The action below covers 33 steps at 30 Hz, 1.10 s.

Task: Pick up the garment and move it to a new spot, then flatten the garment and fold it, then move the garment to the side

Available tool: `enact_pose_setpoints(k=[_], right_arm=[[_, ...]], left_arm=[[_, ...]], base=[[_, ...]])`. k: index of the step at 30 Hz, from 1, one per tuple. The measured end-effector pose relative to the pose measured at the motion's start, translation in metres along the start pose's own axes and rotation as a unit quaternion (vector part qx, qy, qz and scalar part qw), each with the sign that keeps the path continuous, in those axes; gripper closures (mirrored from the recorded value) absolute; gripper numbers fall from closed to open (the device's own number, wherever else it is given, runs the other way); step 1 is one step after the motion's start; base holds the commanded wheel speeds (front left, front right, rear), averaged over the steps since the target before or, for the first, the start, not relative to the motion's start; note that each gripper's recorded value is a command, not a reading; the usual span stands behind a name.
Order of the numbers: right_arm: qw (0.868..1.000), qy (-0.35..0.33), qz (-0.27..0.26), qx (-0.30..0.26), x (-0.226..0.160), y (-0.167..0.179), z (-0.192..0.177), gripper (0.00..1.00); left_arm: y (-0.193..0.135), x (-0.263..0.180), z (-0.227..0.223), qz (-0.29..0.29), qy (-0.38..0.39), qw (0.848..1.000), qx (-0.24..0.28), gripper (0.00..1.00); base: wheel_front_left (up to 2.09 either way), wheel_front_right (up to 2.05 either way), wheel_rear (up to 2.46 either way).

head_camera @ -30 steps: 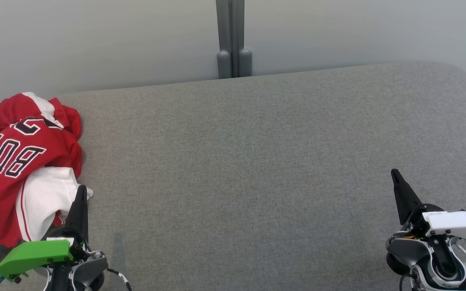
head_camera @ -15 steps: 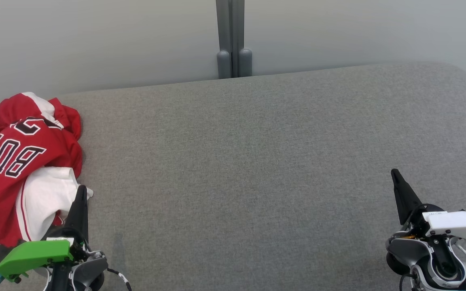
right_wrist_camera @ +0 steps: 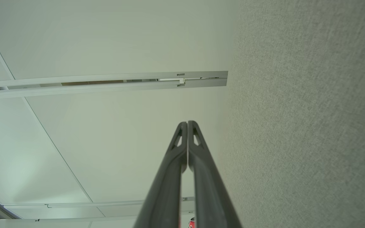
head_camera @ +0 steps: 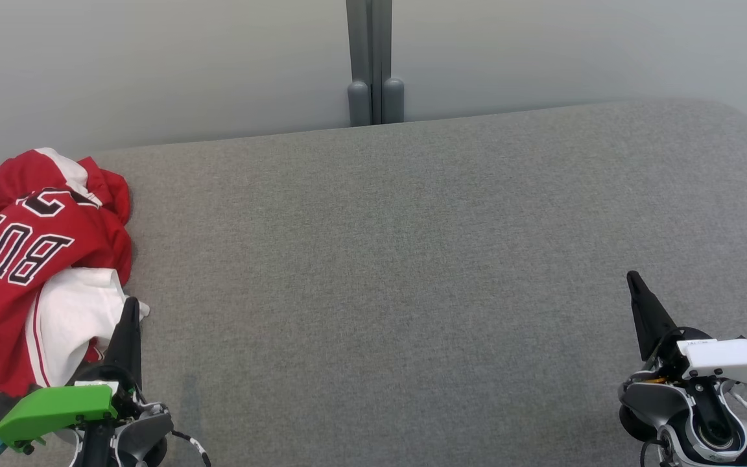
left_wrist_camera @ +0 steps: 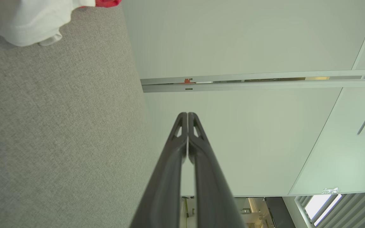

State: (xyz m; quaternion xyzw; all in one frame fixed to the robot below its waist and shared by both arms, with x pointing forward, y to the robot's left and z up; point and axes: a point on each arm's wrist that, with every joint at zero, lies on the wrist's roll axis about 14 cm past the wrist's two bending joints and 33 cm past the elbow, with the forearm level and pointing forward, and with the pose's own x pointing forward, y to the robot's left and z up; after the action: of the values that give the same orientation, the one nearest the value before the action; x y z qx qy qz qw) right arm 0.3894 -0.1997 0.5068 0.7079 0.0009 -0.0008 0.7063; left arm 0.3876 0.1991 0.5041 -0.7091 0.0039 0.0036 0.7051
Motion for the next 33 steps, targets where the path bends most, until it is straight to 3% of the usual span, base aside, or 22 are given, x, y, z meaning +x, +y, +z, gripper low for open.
enact_pose_setpoints(k=[9, 10, 17, 27, 33], right_arm=[[1.000, 0.000, 0.000, 0.000, 0.000, 0.000, 0.000, 1.00], [1.000, 0.000, -0.002, 0.000, 0.000, -0.001, 0.000, 0.00], [0.999, -0.001, -0.043, 0.006, -0.012, -0.029, -0.004, 0.00], [0.999, -0.007, -0.045, -0.017, -0.012, -0.030, -0.008, 0.00], [0.997, -0.004, -0.039, -0.072, -0.010, -0.025, -0.011, 0.00]], left_arm=[[0.000, 0.000, 0.000, 0.000, 0.000, 1.000, 0.000, 1.00], [0.001, 0.000, 0.000, 0.002, 0.000, 1.000, 0.000, 0.00], [0.032, -0.015, -0.003, 0.048, -0.002, 0.999, -0.005, 0.00], [0.026, -0.015, -0.002, 0.040, -0.014, 0.999, 0.032, 0.00], [0.018, -0.014, -0.003, 0.032, -0.016, 0.996, 0.081, 0.00]], base=[[0.00, 0.00, 0.00], [0.00, 0.00, 0.00], [0.00, 0.00, 0.00], [0.00, 0.00, 0.00], [0.00, 0.00, 0.00]])
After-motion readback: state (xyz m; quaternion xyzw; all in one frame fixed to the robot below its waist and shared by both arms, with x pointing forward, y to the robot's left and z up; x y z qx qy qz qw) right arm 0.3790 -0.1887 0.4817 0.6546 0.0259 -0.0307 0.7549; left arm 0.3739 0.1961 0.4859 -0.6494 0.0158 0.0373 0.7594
